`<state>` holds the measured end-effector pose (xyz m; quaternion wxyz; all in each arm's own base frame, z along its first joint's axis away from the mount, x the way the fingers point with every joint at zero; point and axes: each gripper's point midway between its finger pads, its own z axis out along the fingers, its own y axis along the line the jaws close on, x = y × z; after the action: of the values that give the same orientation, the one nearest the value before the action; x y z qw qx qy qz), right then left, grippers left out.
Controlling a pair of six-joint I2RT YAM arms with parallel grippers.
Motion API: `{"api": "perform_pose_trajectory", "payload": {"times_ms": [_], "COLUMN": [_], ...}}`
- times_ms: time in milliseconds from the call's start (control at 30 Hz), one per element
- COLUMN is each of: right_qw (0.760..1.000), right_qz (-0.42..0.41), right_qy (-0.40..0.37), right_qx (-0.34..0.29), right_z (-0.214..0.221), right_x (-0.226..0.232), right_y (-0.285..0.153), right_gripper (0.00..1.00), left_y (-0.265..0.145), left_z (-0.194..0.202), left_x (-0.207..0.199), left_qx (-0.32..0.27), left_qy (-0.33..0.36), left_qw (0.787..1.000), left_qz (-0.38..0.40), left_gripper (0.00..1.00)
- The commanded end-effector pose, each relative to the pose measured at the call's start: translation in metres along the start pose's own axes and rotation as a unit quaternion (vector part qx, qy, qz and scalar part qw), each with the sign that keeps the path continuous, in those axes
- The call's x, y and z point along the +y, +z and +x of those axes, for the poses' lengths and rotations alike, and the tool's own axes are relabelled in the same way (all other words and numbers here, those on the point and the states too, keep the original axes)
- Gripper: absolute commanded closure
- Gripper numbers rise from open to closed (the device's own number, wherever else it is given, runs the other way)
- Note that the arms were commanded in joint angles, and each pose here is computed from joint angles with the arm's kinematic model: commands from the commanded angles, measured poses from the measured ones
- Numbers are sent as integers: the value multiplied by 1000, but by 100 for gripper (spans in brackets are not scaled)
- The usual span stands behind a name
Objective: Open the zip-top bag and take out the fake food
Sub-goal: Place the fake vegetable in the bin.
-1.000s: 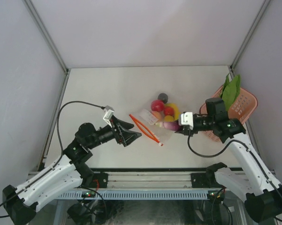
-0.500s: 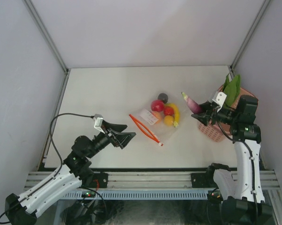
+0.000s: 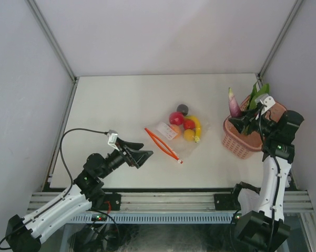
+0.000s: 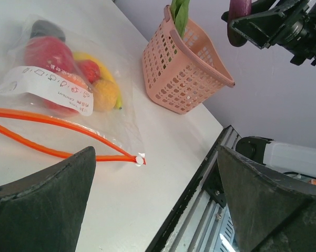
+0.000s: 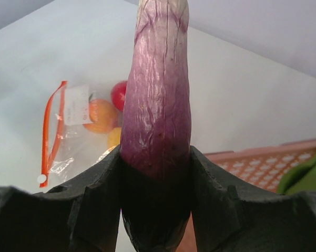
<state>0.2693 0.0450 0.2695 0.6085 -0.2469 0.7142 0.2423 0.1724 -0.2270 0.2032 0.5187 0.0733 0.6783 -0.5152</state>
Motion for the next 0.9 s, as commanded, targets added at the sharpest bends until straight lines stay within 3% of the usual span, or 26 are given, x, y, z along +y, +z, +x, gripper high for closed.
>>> {"api": "perform_pose_trajectory", "payload": {"times_ms": [0,233,467,867], "right_qw": [997,982,949,853], "right_qz": [64,162,276,474], "right_qy": [34,85,136,202], "right_qx": [-29,-47,-67,-89], "right_z": [-13,-8,-1,21], "right_x": [-27,-63,-99,-159], "right_y": [-6,-20,-38,-76], "right_gripper": [90,89,86,84], "left_y": [-1,-3,-3,-5], "left_z": [-4,1,3,10], "left_x": [-2,2,5,9], "left_qx": [-18,-15,-11,-3], "left_qy": [-5,-7,-6,-12], "left_qw": [1000,1000,1000,1000], "left_qz": [11,7,2,-5], "left_gripper": [0,0,0,0]}}
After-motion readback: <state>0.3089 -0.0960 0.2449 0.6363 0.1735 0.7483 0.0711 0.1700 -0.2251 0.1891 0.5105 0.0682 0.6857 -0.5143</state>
